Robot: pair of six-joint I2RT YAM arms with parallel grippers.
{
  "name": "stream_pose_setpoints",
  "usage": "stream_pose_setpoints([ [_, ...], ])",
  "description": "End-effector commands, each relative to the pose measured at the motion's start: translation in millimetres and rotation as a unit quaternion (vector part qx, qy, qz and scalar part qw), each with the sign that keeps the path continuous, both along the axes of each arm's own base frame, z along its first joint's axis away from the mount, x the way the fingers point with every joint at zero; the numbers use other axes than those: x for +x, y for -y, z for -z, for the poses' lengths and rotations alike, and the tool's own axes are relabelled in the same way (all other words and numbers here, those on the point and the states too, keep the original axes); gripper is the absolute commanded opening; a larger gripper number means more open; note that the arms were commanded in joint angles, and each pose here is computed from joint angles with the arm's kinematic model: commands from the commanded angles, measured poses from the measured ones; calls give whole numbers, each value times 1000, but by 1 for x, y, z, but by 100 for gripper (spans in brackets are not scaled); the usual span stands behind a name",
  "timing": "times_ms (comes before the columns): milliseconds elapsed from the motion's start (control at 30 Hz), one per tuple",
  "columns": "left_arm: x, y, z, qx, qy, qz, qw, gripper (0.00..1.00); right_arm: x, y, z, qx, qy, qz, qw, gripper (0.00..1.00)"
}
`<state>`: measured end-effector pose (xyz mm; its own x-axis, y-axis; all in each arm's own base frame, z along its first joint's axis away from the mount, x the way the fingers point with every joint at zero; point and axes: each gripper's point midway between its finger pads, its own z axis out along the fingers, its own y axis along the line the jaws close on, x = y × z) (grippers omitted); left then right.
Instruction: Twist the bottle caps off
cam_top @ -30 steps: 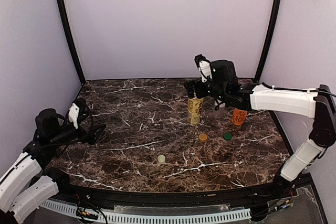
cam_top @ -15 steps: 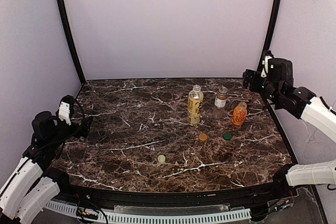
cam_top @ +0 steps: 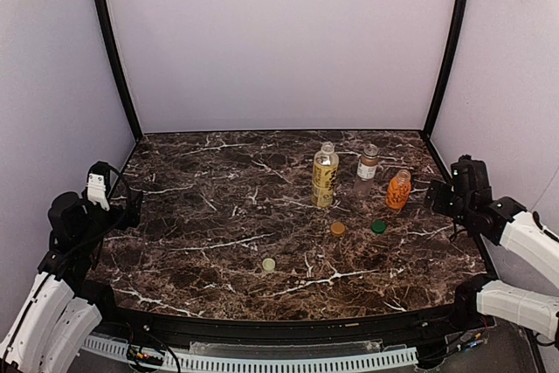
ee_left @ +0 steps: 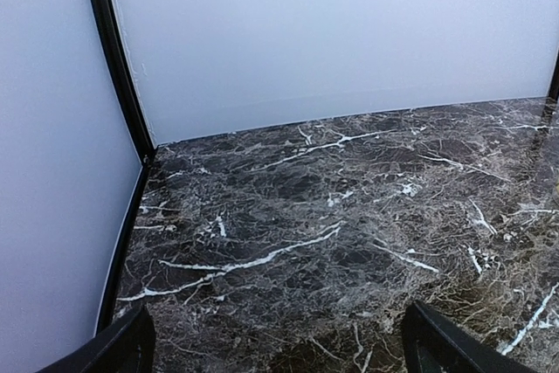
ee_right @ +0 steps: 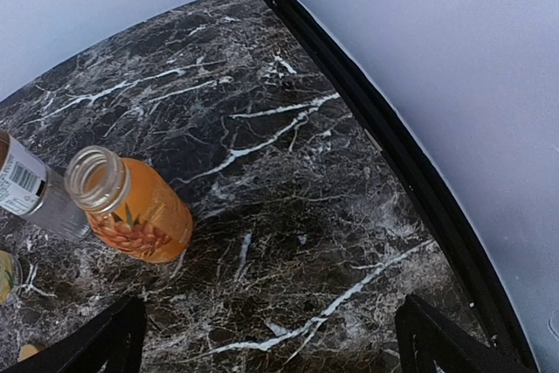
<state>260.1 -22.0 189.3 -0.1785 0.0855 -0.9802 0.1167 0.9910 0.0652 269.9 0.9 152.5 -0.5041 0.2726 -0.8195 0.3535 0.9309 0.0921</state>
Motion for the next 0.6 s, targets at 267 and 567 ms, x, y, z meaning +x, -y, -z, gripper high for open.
stream_pose_setpoints([
  [267, 0, -8, 17, -22, -19, 0, 1000, 99, 6, 24, 29, 47, 33, 32, 998, 98],
  [567, 2, -17, 29, -32, -38, -8, 999, 99, -1, 40, 33, 39, 23, 85, 995, 99],
])
